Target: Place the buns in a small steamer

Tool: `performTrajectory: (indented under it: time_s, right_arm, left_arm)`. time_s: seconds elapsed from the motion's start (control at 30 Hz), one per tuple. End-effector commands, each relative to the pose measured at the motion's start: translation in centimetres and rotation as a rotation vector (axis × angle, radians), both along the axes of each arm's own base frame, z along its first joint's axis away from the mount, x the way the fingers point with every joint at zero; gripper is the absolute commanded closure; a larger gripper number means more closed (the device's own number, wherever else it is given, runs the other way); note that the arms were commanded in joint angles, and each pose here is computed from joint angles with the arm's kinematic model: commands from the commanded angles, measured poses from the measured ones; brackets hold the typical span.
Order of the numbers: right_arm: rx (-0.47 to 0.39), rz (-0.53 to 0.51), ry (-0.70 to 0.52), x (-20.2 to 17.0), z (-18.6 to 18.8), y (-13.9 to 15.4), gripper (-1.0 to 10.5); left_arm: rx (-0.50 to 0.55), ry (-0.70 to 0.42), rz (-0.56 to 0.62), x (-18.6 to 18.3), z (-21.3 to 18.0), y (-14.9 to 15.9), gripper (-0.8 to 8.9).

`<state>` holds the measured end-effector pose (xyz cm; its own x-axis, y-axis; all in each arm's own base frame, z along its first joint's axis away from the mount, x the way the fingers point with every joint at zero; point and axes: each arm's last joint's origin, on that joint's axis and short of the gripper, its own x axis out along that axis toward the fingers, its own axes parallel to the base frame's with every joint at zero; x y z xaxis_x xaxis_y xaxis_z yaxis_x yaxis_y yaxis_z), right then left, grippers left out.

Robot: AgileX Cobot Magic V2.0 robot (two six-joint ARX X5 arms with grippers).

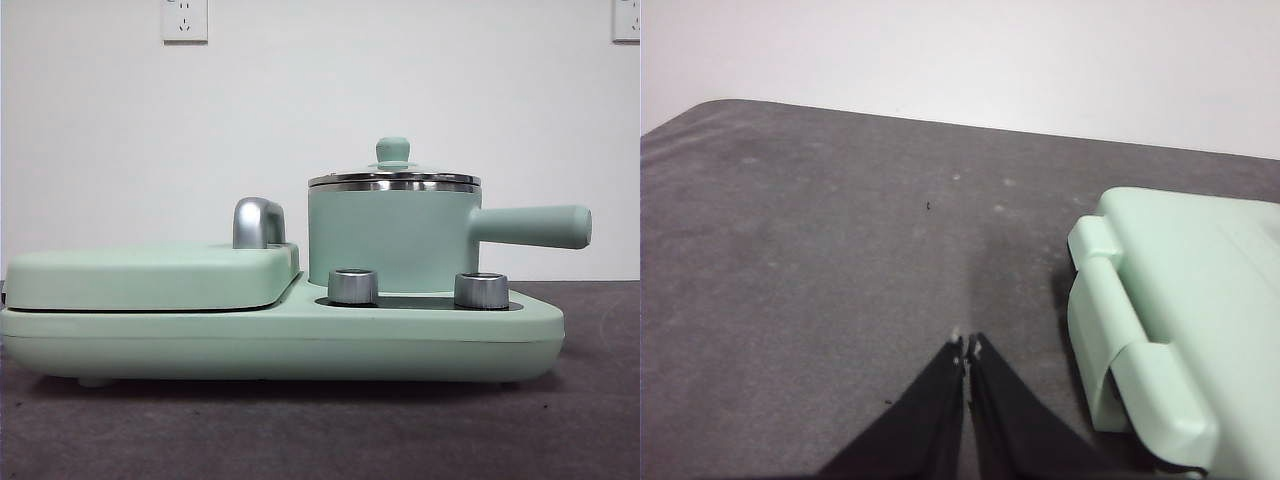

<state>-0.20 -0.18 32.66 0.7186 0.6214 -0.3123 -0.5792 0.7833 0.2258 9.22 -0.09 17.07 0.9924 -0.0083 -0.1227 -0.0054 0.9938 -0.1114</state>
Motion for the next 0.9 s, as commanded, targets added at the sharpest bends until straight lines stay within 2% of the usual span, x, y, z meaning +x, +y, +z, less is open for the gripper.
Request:
performTrajectory:
  time_s: [0.03, 0.3, 0.4, 0.9]
  right_arm:
    - [0.008, 0.011, -0.016, -0.1, 0.3, -0.1, 9.3]
    - [0.008, 0.011, -0.016, -0.1, 0.3, -0.1, 9.3]
    - [0.008, 0.011, -0.016, -0.1, 0.3, -0.1, 9.3]
    - [0.008, 0.011, -0.016, -0.1, 0.3, -0.1, 9.3]
  left_arm:
    - [-0.004, -0.019, 0.005, 0.2, -0.5, 0.0, 8.02]
    - [0.005, 0.043, 0.004, 0.4, -2.0, 0.0, 8.02]
    - [0.031, 0.042, 0.001, 0.4, -2.0, 0.0, 8.02]
    - [0.03, 0.028, 0.001, 0.4, -1.9, 0.0, 8.02]
